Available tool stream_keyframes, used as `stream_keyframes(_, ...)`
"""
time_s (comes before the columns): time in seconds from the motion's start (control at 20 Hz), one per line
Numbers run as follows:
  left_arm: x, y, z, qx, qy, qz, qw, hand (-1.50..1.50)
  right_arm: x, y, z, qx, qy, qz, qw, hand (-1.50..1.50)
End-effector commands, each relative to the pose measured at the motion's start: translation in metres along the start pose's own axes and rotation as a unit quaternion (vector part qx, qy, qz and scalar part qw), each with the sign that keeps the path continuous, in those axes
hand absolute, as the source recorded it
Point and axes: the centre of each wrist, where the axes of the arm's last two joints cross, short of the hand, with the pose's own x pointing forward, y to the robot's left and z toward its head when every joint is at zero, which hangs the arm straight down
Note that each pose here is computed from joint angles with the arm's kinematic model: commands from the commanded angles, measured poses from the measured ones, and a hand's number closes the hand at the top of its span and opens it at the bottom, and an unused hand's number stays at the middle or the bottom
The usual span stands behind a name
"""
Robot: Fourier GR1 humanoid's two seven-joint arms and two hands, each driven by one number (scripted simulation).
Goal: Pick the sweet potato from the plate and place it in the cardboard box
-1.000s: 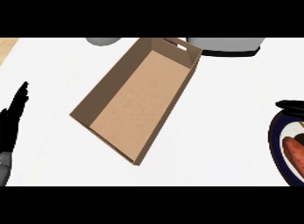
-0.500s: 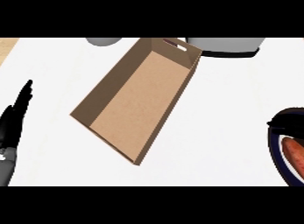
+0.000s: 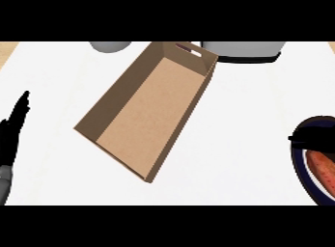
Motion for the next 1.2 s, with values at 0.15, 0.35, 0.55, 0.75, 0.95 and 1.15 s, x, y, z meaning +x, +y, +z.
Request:
stream_keyframes(0.15, -0.001, 0.006, 0.005, 0.000, 0.000, 0.001, 1.0000, 0.00, -0.007, 0.003, -0.003, 0.015, -0.118, -0.040, 0.992, -1.50)
stream_keyframes(0.35, -0.015, -0.004, 0.009, 0.007, 0.003, 0.003, 1.0000, 0.00, -0.002, 0.006, -0.009, 0.029, -0.144, -0.036, 0.988, -1.50)
stream_keyframes(0.55, -0.010, 0.003, 0.007, 0.003, 0.002, -0.003, 1.0000, 0.00, -0.005, 0.009, 0.015, 0.013, -0.152, -0.041, 0.987, -1.50)
stream_keyframes(0.75, -0.011, -0.001, 0.004, 0.011, 0.016, 0.002, 0.9998, 0.00, 0.000, 0.003, 0.006, 0.037, -0.145, -0.032, 0.988, -1.50)
stream_keyframes(0.95, -0.008, 0.009, 0.006, 0.008, 0.014, 0.002, 0.9999, 0.00, 0.006, 0.017, -0.003, 0.053, -0.116, 0.004, 0.992, -1.50)
stream_keyframes(1.15, -0.019, 0.008, 0.007, 0.007, 0.012, 0.002, 0.9999, 0.00, -0.005, 0.033, -0.017, 0.063, -0.085, -0.009, 0.994, -1.50)
